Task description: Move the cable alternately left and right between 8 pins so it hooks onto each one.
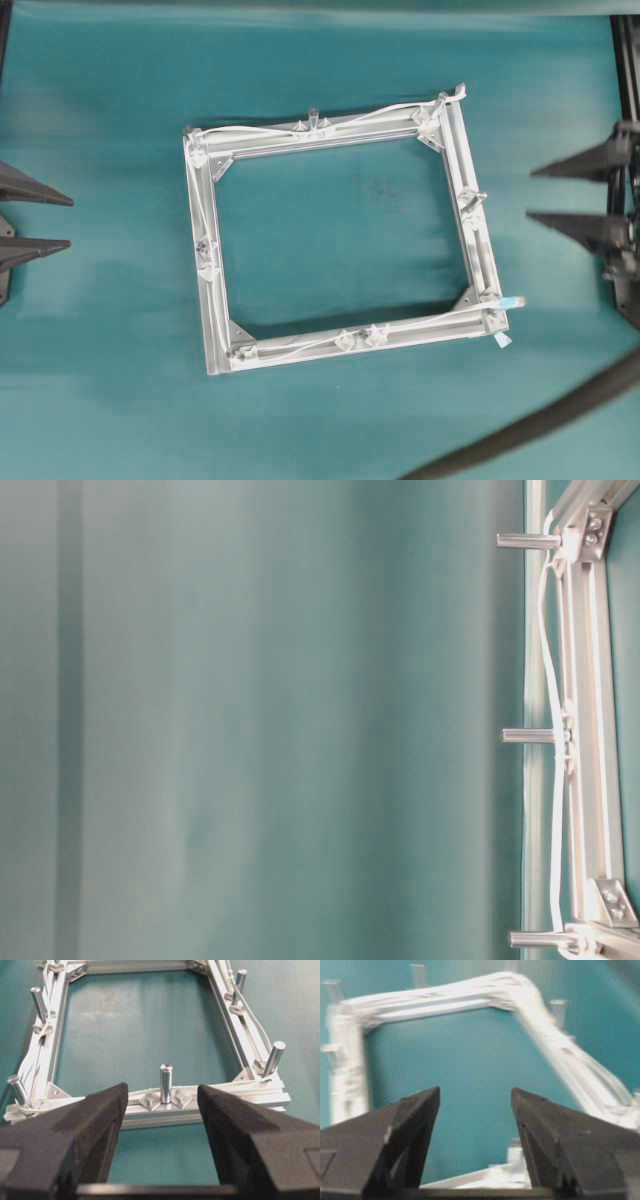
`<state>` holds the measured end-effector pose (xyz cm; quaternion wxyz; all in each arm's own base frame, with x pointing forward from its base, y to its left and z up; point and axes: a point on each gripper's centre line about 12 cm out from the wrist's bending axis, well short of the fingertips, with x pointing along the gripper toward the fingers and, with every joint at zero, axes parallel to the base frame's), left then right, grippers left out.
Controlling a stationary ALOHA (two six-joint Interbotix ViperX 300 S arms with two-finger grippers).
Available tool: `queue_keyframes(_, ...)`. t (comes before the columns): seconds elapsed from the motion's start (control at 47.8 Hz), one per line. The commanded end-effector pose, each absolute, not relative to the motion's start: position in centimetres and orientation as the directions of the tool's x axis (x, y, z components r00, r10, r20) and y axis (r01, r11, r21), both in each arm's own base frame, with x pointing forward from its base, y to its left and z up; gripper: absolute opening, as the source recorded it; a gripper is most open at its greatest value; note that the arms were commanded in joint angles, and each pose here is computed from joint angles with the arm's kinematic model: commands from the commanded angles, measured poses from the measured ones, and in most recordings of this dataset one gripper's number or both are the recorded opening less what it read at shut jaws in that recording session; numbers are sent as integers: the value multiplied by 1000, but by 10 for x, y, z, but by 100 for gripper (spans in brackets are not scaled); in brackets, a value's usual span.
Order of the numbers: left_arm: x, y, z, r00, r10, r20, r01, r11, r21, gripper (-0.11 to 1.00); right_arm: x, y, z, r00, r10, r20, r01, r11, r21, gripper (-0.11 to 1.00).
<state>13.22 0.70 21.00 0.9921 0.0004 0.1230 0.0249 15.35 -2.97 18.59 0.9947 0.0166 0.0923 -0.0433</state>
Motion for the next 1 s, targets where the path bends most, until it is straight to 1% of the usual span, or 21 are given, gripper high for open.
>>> queue_keyframes(0.0,133,8,214,971,56,-232,-56,998,6,60,157,-18,190,984,-4,-178,10,999,34,61)
queue_keyframes(0.126,133,8,214,971,56,-234,-56,998,6,60,159,1,191,977,115,-180,-111,993,34,61)
queue_keyframes(0.209,133,8,214,971,54,-232,-54,999,4,60,158,7,191,972,147,-183,-145,989,27,61)
queue_keyframes(0.272,133,8,214,971,55,-234,-56,998,4,60,157,5,190,974,123,-192,-122,992,15,61)
queue_keyframes(0.418,133,8,214,971,55,-232,-56,998,4,60,151,-8,193,983,0,-182,-5,1000,-27,61)
queue_keyframes(0.586,133,8,214,971,54,-234,-54,999,4,60,138,-18,199,987,-110,-117,105,993,-54,62)
queue_keyframes(0.691,133,8,214,971,54,-232,-54,999,4,60,132,-19,201,989,-131,-75,128,991,-45,62)
queue_keyframes(0.732,133,8,213,971,56,-234,-56,998,6,60,132,-18,201,990,-124,-70,122,992,-38,62)
queue_keyframes(0.816,133,8,214,971,56,-234,-56,998,6,60,134,-12,200,994,-76,-77,74,997,-29,61)
queue_keyframes(0.983,133,8,214,971,54,-232,-54,999,6,60,143,7,190,986,91,-137,-92,996,2,61)
